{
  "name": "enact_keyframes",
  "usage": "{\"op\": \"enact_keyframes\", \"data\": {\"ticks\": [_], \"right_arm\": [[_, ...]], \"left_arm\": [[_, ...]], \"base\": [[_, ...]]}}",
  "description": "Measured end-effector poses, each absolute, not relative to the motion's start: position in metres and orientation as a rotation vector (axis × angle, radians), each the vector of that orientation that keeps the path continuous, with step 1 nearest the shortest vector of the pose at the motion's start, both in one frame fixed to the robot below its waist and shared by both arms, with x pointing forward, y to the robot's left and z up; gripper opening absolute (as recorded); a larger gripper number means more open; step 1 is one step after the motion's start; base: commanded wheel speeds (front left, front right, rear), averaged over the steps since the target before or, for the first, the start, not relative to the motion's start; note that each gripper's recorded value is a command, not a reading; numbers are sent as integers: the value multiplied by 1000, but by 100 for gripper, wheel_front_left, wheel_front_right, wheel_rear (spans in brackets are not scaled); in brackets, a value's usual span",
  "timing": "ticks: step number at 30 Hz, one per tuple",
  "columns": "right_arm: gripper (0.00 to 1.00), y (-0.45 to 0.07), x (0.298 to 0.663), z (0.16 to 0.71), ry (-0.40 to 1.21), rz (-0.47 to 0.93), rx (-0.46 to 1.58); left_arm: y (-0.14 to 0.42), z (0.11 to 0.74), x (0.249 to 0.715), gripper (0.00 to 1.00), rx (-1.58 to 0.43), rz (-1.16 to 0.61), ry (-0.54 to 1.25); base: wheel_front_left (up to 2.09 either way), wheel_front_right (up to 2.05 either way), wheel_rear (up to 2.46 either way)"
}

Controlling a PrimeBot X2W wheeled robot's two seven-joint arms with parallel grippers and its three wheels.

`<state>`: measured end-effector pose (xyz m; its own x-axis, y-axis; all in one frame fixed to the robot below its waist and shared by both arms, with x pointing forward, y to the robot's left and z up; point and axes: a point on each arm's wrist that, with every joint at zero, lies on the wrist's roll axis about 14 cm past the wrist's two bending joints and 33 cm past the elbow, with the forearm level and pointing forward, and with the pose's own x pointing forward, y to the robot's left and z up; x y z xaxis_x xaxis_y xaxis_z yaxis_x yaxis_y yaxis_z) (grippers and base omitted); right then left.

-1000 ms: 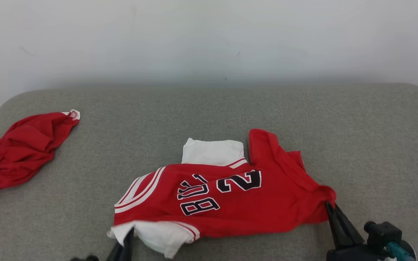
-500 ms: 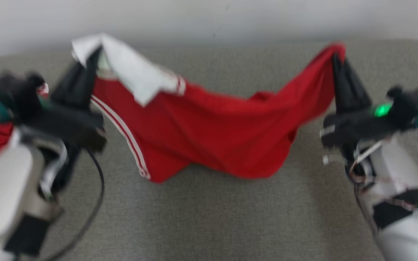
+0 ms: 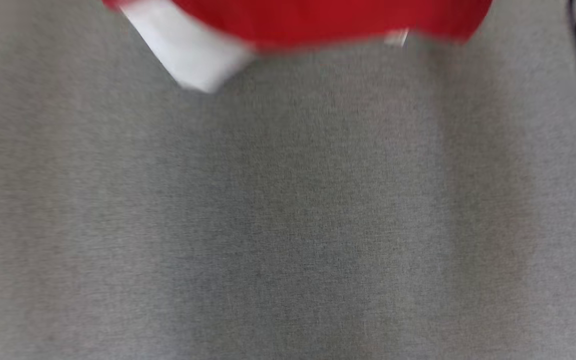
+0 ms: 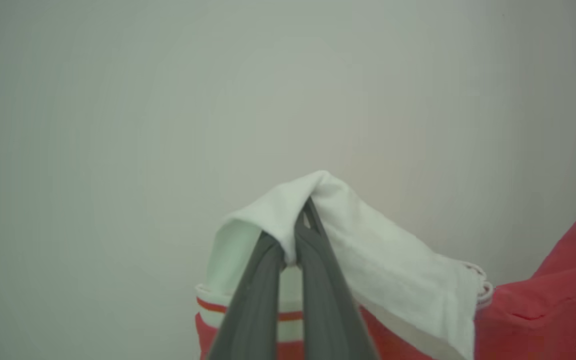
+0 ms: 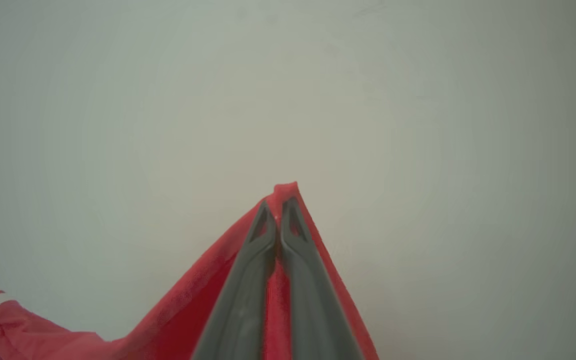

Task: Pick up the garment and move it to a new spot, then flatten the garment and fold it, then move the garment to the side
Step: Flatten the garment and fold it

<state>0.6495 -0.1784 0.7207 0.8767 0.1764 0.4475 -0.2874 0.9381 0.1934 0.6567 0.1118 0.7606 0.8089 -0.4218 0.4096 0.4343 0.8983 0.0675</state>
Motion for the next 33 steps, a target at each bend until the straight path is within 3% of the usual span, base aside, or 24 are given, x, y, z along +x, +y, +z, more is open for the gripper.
{"op": "enact_keyframes", "data": {"ticks": [15, 33], "right_arm": [[0, -194, 719, 752, -430, 202, 160], [0, -215, 737, 709, -355, 151, 114]], "left_arm": [[92, 785, 731, 0, -20, -437, -515], [107, 739, 754, 0, -99, -406, -429]], "base": [[0, 0, 0], [0, 0, 0]]}}
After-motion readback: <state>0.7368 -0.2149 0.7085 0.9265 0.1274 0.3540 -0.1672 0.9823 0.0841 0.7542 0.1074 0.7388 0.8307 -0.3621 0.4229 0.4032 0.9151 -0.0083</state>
